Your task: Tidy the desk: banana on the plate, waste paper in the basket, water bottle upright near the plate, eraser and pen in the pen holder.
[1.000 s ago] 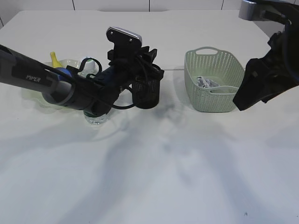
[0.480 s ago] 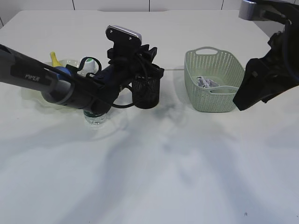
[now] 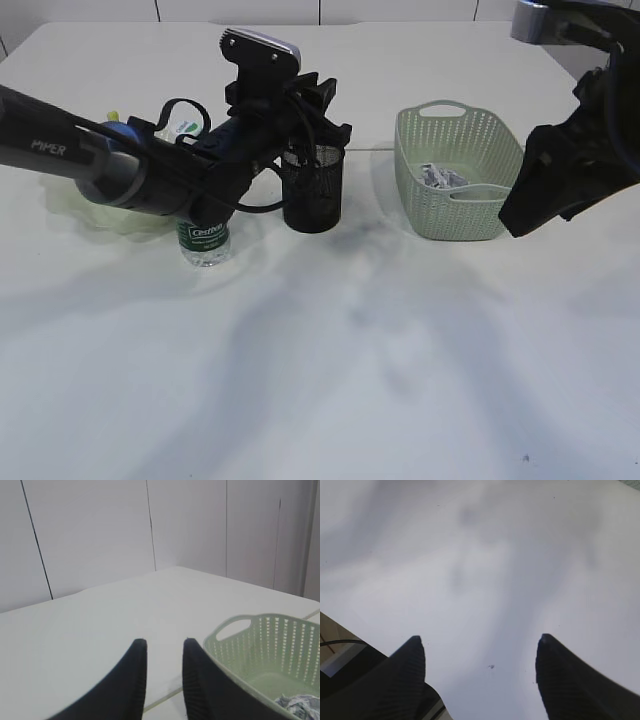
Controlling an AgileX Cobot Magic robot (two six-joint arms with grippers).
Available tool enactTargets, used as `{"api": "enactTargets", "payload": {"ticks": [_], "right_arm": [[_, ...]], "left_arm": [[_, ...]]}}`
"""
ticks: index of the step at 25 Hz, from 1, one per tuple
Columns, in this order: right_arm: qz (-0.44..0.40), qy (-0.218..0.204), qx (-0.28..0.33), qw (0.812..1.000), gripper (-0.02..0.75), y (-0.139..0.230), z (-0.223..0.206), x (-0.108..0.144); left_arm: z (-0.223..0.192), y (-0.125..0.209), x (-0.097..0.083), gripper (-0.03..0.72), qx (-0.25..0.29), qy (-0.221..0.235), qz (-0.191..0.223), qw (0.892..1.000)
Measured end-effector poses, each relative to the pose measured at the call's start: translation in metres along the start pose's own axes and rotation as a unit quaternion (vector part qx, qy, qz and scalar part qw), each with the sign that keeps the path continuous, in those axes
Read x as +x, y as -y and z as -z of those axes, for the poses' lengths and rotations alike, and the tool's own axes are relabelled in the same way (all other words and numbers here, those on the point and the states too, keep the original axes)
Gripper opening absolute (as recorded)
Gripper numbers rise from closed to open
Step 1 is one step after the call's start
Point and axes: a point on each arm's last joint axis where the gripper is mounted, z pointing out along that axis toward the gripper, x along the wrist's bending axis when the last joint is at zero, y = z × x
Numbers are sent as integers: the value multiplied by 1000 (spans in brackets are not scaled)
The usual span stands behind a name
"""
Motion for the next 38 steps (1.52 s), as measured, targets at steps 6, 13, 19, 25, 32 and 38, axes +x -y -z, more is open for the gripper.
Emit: {"api": "enactTargets", "payload": {"ticks": [6,13,19,25,32,38], "right_arm": [[0,0,0,1000,512,0,0,0],[0,0,0,1000,512,0,0,0],[0,0,0,1000,512,0,0,0],[0,0,0,1000,512,0,0,0],[0,0,0,1000,512,0,0,0],[-27,2,-4,1000,514,-1,0,0]], "left_arm": [[1,-22,1,179,-16,-1,0,1000],[5,-61,4,181,-34,-1,1,999],[13,-93,8,181,-18,-2,4,1000],[24,-111,13,182,79,1,8,997],[55,-131,55,219,224,-41,90,970],[94,-128,107,280,372,-79,133,915]]}}
